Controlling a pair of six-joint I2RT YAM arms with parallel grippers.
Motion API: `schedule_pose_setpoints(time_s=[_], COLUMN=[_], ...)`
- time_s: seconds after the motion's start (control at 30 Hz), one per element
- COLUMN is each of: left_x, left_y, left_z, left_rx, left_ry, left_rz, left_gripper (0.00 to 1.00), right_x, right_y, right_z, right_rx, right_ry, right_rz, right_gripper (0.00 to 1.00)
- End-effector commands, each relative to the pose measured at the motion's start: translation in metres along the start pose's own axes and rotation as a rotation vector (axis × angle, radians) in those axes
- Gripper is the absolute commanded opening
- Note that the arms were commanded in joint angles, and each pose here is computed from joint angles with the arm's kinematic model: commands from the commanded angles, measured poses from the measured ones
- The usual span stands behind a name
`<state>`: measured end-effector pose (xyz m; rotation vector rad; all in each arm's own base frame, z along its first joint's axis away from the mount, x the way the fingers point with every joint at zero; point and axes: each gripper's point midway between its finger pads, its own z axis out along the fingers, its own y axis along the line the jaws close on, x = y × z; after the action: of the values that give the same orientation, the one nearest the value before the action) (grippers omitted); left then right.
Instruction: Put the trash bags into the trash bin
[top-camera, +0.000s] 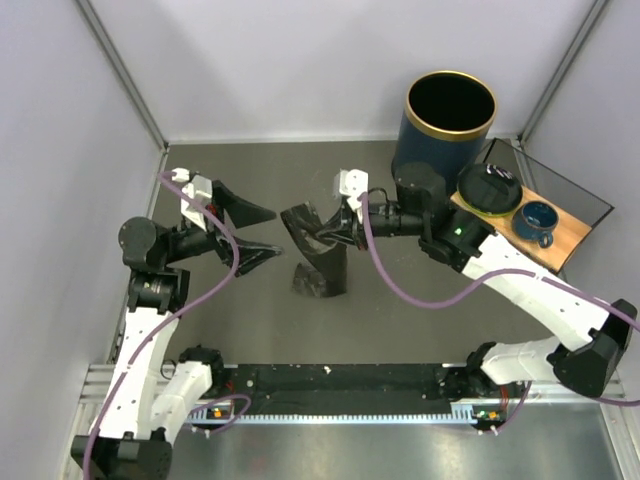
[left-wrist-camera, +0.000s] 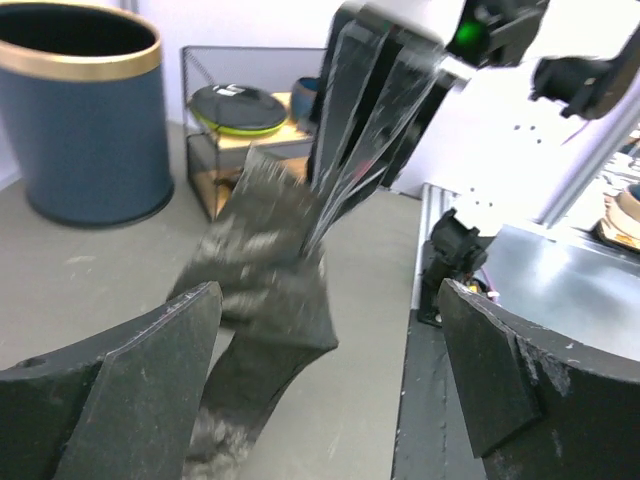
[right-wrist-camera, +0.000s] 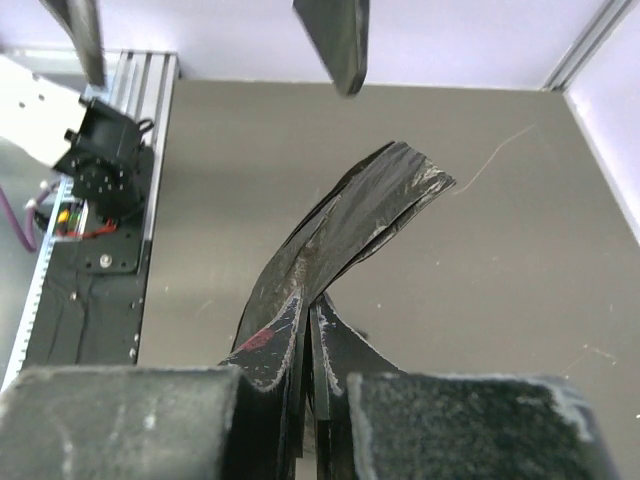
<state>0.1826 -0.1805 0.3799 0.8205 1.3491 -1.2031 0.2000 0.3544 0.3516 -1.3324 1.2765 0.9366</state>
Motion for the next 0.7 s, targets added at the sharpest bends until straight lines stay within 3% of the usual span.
schedule_pose_setpoints(time_s=[0.0, 0.07, 0.17, 0.37, 0.53, 0.57, 0.6, 0.67], left_x=[-0.023, -0.017, -0.010, 0.000, -0.001, -0.001, -0.002, -0.005], left_y=[-0.014, -0.012, 0.011, 0.016, 0.004, 0.003, 0.001, -0.006], left_z=[0.016, 0.020, 0.022, 0.026, 0.037, 0.041, 0.044, 0.050], left_rx=[0.052, 0.071, -0.030, -0.067, -0.013, 0.001, 0.012, 0.066], left_ry=[-0.081, -0.069, -0.081, -0.112, -0.114, -0.113, -0.113, -0.107], left_rz=[0.020, 0.022, -0.035, -0.168, -0.209, -0.209, -0.204, -0.188], left_gripper=[0.93, 0.89, 0.81, 0.87, 0.83, 0.79, 0.59, 0.31], right_x=[-0.042, -0.040, -0.042, -0.036, -0.034, -0.032, -0.033, -0.034], right_y=[0.015, 0.016, 0.013, 0.011, 0.013, 0.016, 0.016, 0.019], right_z=[-0.022, -0.023, -0.027, -0.026, -0.023, -0.021, -0.021, -0.020], right_rx=[-0.016, -0.007, 0.027, 0.124, 0.151, 0.144, 0.142, 0.135], right_ry=[-0.145, -0.144, -0.147, -0.130, -0.129, -0.130, -0.134, -0.138], right_rz=[-0.153, -0.149, -0.153, -0.228, -0.252, -0.248, -0.248, -0.235], right_gripper=[0.00, 0.00, 0.00, 0.00, 0.00, 0.00, 0.00, 0.00])
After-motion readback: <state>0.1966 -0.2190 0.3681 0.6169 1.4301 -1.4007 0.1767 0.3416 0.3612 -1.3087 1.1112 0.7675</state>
